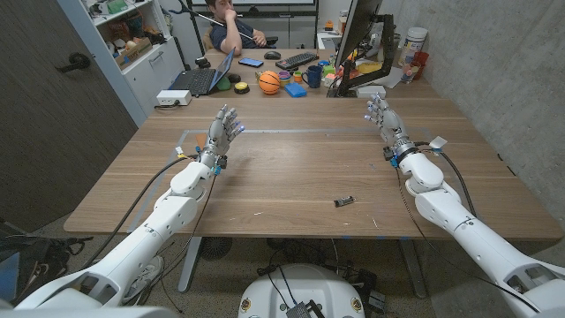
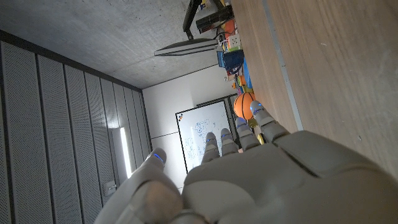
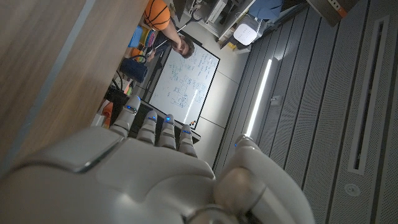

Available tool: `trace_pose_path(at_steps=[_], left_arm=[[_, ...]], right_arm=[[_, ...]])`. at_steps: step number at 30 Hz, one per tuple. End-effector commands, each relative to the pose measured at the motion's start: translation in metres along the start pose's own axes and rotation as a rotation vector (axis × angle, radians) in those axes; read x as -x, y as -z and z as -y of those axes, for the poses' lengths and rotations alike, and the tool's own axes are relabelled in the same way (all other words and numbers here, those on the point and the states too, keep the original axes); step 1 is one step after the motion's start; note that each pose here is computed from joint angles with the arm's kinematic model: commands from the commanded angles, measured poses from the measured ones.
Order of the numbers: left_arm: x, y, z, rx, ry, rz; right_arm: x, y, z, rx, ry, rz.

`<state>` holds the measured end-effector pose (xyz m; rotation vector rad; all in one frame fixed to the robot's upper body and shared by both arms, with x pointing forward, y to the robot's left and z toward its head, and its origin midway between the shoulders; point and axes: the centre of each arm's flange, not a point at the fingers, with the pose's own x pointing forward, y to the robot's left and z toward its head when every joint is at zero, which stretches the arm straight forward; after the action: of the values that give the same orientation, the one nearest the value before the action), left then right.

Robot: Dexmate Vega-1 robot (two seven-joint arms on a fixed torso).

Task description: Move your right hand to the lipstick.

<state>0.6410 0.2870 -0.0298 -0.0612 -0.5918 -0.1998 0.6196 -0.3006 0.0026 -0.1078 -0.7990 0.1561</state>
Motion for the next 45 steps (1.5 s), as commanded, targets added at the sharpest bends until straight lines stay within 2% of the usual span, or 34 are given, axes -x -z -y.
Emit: trace_pose_path(at_steps=[1, 15, 31, 37, 45], left_arm=[[0.001, 0.0, 0.002, 0.0, 0.012, -0.001], [0.001, 0.001, 0.003, 0.0, 0.02, 0.0], [-0.003, -0.001, 0.005, -0.007, 0.038, 0.006], [-0.005, -0.001, 0.006, -0.008, 0.05, 0.005], [-0.009, -0.002, 0.009, -0.009, 0.066, 0.003]], right_arm=[[0.019, -0.028, 0.004, 0.1, 0.04, 0.088], [0.04, -0.047, 0.008, 0.235, 0.069, 0.139], [0.067, -0.066, 0.005, 0.475, 0.091, 0.201], [0.077, -0.073, 0.006, 0.541, 0.094, 0.203], [0.087, -0.079, 0.006, 0.607, 0.066, 0.191]])
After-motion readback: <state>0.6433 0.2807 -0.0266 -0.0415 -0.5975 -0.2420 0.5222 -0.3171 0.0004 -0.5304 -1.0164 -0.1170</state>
